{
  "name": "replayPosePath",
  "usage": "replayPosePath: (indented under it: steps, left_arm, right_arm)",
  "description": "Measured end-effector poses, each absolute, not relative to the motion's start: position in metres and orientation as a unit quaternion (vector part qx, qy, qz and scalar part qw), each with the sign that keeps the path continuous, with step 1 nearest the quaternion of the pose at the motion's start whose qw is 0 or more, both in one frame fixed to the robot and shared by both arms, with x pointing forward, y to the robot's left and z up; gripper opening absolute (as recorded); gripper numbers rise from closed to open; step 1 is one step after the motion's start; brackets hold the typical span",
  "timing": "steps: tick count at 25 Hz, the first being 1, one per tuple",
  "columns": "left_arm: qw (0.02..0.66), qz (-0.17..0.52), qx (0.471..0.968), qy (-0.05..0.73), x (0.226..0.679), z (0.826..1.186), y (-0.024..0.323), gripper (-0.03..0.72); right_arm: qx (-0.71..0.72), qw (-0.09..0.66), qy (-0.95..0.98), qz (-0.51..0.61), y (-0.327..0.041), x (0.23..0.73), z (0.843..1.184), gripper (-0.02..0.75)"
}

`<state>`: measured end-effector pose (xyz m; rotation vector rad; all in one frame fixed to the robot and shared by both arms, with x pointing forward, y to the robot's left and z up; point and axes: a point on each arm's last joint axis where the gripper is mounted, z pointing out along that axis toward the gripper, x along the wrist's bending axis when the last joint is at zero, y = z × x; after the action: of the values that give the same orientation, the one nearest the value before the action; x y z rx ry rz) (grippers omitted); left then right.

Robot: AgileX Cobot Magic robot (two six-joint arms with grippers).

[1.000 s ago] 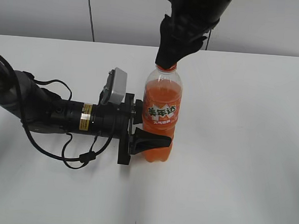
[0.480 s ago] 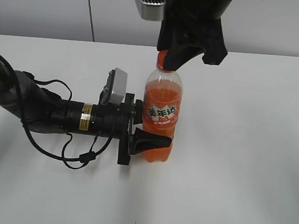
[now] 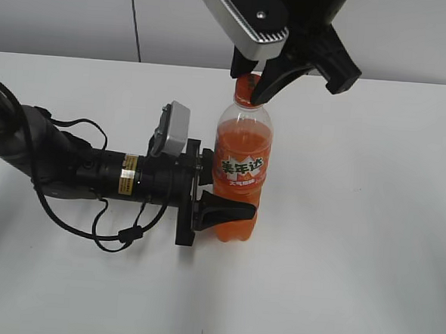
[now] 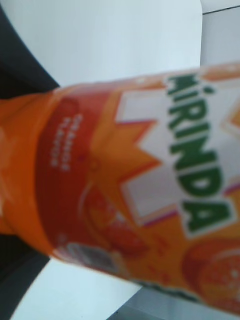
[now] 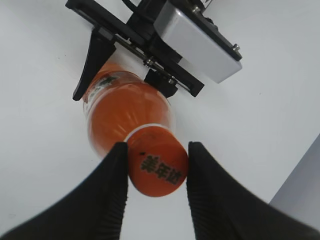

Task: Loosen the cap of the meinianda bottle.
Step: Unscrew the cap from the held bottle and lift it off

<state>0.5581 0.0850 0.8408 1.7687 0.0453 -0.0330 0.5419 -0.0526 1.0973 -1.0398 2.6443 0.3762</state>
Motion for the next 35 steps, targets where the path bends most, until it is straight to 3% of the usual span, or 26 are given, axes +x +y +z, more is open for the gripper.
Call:
replayPosePath:
  steps: [11, 17, 22, 28, 31, 35]
  left_arm:
    - [0.634, -0.014, 0.773, 0.02, 0.558, 0.841, 0.085, 0.403]
    - [0.634, -0.015, 0.773, 0.022, 0.558, 0.841, 0.085, 0.403]
    - [0.634, -0.015, 0.773, 0.022, 0.558, 0.841, 0.085, 0.403]
    - [0.633, -0.015, 0.774, 0.022, 0.558, 0.841, 0.085, 0.403]
    - [0.632, -0.015, 0.774, 0.022, 0.558, 0.841, 0.085, 0.403]
    - [0.632, -0.015, 0.774, 0.022, 0.558, 0.841, 0.085, 0.403]
  right_arm:
    - [-0.307, 0.13, 0.932, 0.14, -0.052, 0.542, 1.097, 0.272]
    - [-0.187, 0.11, 0.963, 0.157, -0.052, 0.542, 1.097, 0.52]
    - [-0.121, 0.101, 0.97, 0.186, -0.052, 0.536, 1.107, 0.57]
    - [0.133, 0.063, 0.96, 0.236, -0.059, 0.523, 1.133, 0.575]
    - [0.317, 0.027, 0.917, 0.239, -0.062, 0.524, 1.134, 0.575]
    - [0.447, 0.014, 0.864, 0.23, -0.065, 0.526, 1.133, 0.538]
